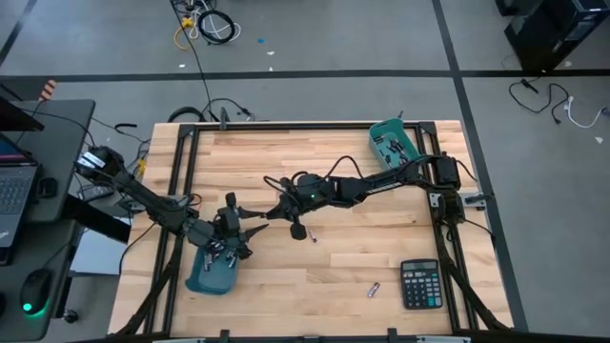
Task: Sort batteries
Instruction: Put the silver battery into the blue bin
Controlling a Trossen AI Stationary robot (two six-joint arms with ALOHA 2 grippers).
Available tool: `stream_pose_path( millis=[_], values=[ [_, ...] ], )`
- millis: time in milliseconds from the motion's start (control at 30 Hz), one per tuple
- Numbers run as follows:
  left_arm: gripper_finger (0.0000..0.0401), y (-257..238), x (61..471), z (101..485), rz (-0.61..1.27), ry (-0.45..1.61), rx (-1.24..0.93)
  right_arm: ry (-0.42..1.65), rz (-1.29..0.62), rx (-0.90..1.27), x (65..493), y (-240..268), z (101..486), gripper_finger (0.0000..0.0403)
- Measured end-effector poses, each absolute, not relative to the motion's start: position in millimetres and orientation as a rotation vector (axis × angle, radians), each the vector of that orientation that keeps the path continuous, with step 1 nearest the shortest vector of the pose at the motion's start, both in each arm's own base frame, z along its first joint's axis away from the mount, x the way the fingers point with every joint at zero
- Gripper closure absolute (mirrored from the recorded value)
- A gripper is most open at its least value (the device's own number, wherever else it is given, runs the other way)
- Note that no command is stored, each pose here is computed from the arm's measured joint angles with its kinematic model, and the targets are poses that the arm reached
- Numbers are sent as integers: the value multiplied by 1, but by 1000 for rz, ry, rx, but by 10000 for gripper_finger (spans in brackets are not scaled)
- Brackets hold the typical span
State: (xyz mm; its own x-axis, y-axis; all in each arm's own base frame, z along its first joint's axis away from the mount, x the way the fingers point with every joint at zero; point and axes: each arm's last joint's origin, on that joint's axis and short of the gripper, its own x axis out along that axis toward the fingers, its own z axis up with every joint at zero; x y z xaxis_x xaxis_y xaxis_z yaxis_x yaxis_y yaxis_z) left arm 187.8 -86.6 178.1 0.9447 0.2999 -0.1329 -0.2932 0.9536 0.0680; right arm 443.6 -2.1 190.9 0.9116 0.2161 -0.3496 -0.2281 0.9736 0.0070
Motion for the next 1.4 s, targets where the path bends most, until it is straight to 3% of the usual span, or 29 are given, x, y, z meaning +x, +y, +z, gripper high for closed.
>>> stream_pose_path(
  millis=[400,1033,1267,1400],
  values=[
    [243,-86,187,176,313,163,64,352,229,-35,444,-2,191,396],
    [326,-85,186,173,333,181,77,324,247,-64,444,4,194,396],
    [378,-85,186,173,327,184,81,326,255,-69,444,4,193,396],
    [384,-85,186,173,328,185,84,326,254,-68,444,4,193,396]
  ],
)
